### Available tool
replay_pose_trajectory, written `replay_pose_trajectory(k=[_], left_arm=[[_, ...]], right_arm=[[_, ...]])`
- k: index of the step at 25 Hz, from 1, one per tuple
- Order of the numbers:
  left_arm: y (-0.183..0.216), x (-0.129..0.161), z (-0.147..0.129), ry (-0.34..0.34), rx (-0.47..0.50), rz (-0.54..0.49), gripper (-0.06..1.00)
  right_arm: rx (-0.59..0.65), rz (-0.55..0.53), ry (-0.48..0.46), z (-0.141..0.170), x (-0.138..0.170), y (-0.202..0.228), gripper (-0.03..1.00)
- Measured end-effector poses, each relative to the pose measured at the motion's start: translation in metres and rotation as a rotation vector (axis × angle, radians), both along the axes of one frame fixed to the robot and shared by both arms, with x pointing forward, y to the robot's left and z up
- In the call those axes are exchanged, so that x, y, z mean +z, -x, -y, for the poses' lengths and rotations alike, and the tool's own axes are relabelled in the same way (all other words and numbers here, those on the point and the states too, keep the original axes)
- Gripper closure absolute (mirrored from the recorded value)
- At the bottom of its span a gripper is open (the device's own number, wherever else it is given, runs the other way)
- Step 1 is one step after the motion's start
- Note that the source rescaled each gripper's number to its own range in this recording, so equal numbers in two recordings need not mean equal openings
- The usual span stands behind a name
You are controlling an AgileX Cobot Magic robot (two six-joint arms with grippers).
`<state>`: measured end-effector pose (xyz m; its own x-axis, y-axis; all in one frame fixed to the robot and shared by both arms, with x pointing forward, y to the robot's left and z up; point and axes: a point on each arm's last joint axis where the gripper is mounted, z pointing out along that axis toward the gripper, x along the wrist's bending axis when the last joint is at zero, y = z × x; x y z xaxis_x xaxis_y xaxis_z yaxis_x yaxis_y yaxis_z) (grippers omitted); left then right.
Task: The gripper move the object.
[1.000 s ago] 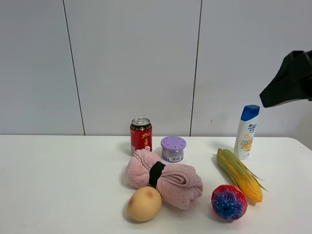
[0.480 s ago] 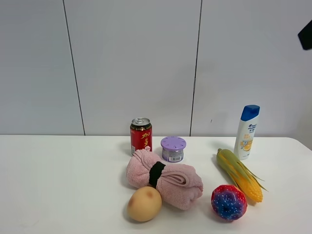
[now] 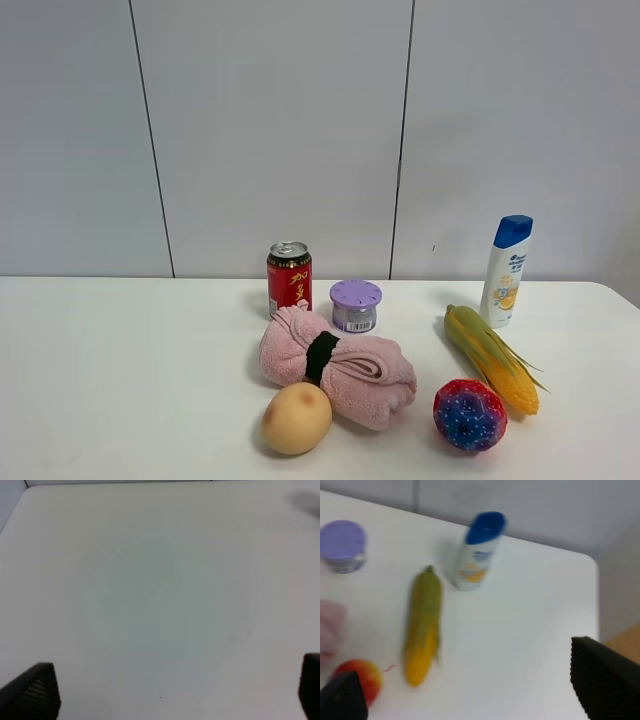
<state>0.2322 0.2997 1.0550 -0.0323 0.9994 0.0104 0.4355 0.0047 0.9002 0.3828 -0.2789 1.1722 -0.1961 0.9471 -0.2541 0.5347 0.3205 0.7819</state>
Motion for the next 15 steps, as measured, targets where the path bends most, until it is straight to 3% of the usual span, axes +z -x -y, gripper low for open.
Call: replay_pose_trajectory(k=[4,7,10,15], left_arm=[[0.000,0.000,0.000,0.000,0.000,0.000,-0.06],[0.000,0.000,0.000,0.000,0.000,0.000,-0.06],[0.000,0.000,0.000,0.000,0.000,0.000,-0.06],[0.000,0.000,0.000,0.000,0.000,0.000,-0.06]], right_arm=[[-0.160,-0.003,0.042,0.027,0.000,-0.001,0.45],[-0.245,-0.013,-0.011,0.038,-0.001,0.002,0.45],[-0.259,-0.031,-0.071,0.037,0.000,0.013,0.45],[-0.267,-0.044,-0.085,0.035,0.003,0.046,0.45]])
